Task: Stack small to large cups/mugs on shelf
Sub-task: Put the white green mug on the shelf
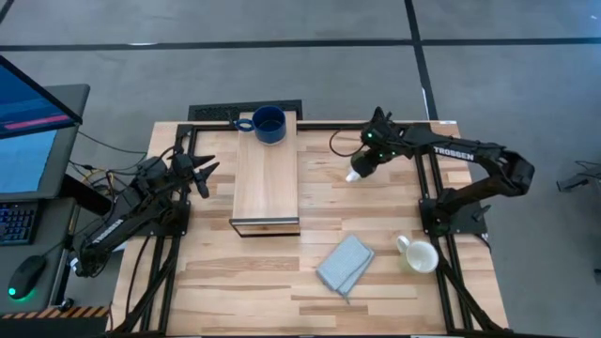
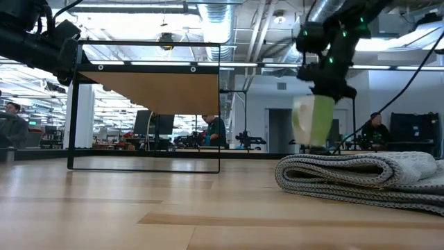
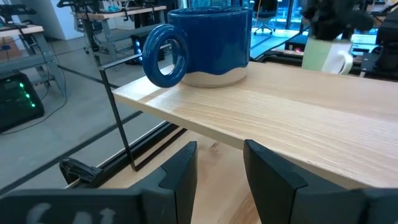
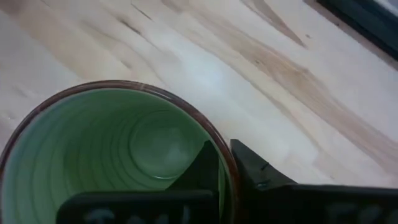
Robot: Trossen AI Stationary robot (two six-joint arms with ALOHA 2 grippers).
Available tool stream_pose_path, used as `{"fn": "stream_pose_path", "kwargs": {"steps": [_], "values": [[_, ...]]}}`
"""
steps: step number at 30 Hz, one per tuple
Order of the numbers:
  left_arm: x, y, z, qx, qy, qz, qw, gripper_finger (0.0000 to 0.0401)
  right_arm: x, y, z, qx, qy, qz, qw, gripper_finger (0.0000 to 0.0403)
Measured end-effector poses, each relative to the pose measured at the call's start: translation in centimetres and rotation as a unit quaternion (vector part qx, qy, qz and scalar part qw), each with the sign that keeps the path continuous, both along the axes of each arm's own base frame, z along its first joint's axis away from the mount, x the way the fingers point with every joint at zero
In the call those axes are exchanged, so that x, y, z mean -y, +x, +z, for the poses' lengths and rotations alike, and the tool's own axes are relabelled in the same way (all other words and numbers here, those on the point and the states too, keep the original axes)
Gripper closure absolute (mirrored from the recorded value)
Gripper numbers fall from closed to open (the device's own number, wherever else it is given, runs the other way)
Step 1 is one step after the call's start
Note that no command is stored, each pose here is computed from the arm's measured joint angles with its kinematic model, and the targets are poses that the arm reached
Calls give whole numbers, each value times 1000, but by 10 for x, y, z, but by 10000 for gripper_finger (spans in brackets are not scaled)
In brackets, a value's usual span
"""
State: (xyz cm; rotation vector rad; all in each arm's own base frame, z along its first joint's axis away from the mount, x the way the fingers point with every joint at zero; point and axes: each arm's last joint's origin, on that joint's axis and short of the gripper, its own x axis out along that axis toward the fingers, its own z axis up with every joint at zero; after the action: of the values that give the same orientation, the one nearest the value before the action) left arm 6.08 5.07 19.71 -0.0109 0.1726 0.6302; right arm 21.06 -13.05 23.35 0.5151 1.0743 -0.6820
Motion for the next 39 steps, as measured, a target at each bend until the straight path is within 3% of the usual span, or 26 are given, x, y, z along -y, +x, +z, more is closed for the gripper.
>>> {"fn": "stream_pose_path", "kwargs": {"steps": [9, 15, 25, 31, 39], "values": [[0, 0, 0, 0, -1, 0, 1000, 278, -17, 22, 66, 57, -12, 18, 998, 373], [0, 0, 0, 5, -7, 2, 1000, 278, -36, 30, 84, 84, 14, -6, 996, 373], [0, 0, 0, 5, -7, 2, 1000, 278, -96, 42, 83, 80, 76, 1, 994, 373], [0, 0, 0, 6, -11, -3, 1000, 278, -127, 49, 78, 73, 80, -8, 994, 373], [0, 0, 0, 11, -20, -6, 1000, 278, -162, 77, 48, 42, 102, 4, 994, 373]]}}
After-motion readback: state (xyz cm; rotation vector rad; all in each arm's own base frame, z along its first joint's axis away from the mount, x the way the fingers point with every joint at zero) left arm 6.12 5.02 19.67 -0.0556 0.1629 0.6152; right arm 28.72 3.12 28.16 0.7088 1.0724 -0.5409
